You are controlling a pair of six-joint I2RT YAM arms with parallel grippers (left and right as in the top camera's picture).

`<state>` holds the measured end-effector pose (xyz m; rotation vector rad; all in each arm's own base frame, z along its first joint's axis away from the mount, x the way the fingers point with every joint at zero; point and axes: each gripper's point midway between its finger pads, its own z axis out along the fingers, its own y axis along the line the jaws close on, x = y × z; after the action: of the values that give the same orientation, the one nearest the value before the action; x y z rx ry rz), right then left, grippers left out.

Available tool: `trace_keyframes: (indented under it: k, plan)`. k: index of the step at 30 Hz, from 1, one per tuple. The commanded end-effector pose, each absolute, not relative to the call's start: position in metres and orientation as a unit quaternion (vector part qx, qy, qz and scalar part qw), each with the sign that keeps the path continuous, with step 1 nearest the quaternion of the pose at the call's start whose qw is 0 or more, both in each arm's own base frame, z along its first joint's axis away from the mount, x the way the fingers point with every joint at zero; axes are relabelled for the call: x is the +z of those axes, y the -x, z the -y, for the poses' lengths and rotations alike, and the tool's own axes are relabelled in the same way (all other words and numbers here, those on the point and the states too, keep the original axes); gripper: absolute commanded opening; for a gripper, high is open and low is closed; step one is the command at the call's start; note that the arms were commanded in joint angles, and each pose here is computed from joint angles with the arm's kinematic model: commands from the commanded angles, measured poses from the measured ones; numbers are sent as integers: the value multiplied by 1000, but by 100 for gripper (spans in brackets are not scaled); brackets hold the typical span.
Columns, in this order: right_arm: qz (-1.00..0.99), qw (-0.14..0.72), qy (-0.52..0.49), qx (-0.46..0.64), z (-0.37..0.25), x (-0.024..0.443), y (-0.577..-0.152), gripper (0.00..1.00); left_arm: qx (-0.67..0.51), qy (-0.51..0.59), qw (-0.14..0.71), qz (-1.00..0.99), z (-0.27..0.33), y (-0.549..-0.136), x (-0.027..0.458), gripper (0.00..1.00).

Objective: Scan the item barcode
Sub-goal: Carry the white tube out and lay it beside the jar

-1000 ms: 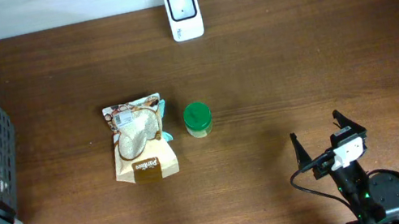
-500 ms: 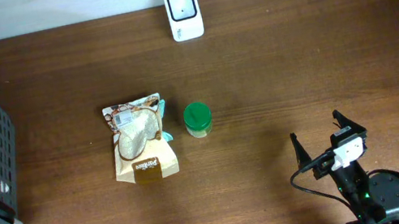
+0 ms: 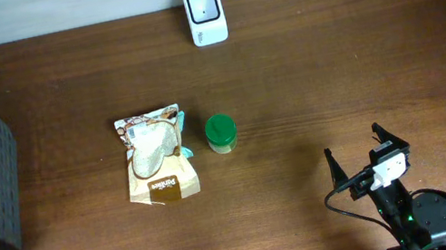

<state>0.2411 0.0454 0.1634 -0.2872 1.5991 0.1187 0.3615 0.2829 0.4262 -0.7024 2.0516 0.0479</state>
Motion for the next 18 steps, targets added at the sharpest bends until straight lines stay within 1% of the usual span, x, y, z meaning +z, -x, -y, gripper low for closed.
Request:
trace_keyframes:
  k: [1,4,7,10,14,18]
  plan:
    - [-715,684,130,54,-46,161,-241,98,-9,250,555,-793,-225,-341,501,1]
    - [-715,684,130,54,-46,161,-241,98,-31,207,578,-789,-177,-332,526,0]
    - [-715,684,130,54,-46,161,-241,98,-59,175,569,-801,-139,-335,525,0]
    - [-715,685,130,54,-46,161,-241,98,-106,142,514,-839,-91,-348,497,0]
    - [-715,685,130,54,-46,161,-241,98,-128,86,460,-874,-46,-369,468,0]
    - [-715,684,130,54,-46,161,-241,98,-149,51,358,-920,0,-391,410,0]
